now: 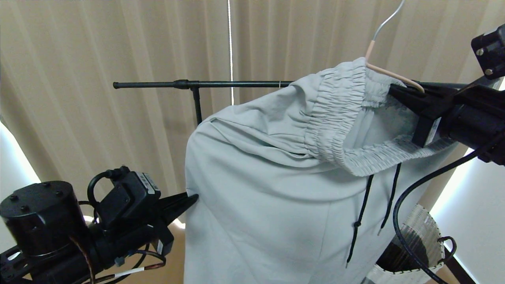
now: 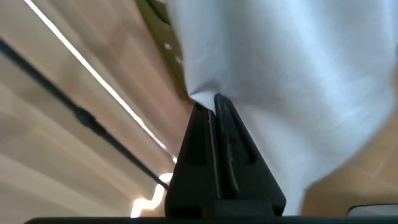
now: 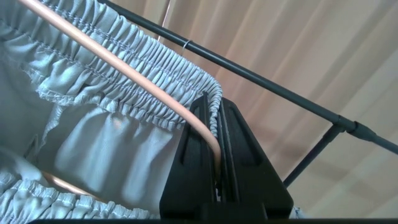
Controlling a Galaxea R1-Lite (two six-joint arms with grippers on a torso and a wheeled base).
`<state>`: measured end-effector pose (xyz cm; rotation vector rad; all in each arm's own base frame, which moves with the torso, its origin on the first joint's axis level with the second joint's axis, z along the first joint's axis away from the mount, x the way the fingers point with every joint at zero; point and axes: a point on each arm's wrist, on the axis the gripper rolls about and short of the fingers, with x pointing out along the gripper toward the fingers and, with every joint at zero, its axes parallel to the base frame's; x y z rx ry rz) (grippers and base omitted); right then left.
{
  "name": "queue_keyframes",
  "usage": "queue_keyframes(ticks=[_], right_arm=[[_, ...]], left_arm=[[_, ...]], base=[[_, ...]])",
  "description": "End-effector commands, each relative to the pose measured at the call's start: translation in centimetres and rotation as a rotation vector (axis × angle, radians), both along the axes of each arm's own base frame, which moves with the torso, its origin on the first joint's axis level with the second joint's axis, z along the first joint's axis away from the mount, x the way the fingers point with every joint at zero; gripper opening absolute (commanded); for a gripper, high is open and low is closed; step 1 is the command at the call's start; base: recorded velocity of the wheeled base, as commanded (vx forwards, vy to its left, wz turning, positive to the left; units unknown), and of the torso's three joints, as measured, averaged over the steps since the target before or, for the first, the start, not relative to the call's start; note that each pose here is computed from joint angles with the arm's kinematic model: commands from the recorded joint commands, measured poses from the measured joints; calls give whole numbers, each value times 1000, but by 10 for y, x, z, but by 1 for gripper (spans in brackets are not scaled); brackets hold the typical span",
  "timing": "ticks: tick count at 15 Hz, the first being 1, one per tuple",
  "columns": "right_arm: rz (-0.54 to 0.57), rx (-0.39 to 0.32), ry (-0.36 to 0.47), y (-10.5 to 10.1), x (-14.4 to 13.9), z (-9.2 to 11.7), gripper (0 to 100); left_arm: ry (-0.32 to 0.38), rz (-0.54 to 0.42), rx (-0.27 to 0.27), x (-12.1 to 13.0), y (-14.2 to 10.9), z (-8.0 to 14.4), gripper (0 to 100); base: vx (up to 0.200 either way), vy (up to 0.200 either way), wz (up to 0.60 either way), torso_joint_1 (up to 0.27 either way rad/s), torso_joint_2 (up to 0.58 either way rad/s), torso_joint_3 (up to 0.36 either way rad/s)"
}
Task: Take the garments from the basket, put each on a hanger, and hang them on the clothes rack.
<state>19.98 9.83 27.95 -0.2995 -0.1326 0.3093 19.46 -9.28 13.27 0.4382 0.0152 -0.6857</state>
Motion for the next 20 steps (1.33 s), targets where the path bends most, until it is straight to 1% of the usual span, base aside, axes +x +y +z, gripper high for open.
queue_keyframes(ticks=[1,2,6,7,9,11,14,15,16,17,18,20], right_arm=[[-4,-1,-1,0,1,0,0],[-7,-1,-1,0,1,0,0],[-16,1,-4,-1,2,2,0],[-18,1,-4,-1,2,2,0],[-31,1,-4,-4,3,2,0],[-31,0,-2,-4,3,1,0],[-33,-2,2,-4,3,0,0],[-39,-4,6,-5,4,-1,0],[-68,-9,17,-11,7,-3,0],[-120,-21,41,-22,11,-5,0],[-165,-28,60,-31,13,-7,0],[-250,-40,100,-50,15,-11,0]], left_arm=[[-27,118,116,14,27,-10,0],[-44,155,162,17,37,-13,0],[-45,225,196,22,53,-24,0],[-51,240,211,24,57,-25,0],[-68,265,258,27,65,-27,0],[-72,268,266,28,66,-28,0],[-75,268,262,28,65,-27,0],[-75,267,259,27,65,-26,100],[-79,268,252,27,65,-26,100],[-99,274,230,23,66,-25,100],[-133,283,204,18,66,-24,100],[-179,294,162,7,67,-23,100]], base=[[0,0,0,0,0,0],[0,0,0,0,0,0],[0,0,0,0,0,0],[0,0,0,0,0,0],[0,0,0,0,0,0],[0,0,0,0,0,0],[0,0,0,0,0,0],[0,0,0,0,0,0],[0,0,0,0,0,0],[0,0,0,0,0,0],[0,0,0,0,0,0],[0,0,0,0,0,0]])
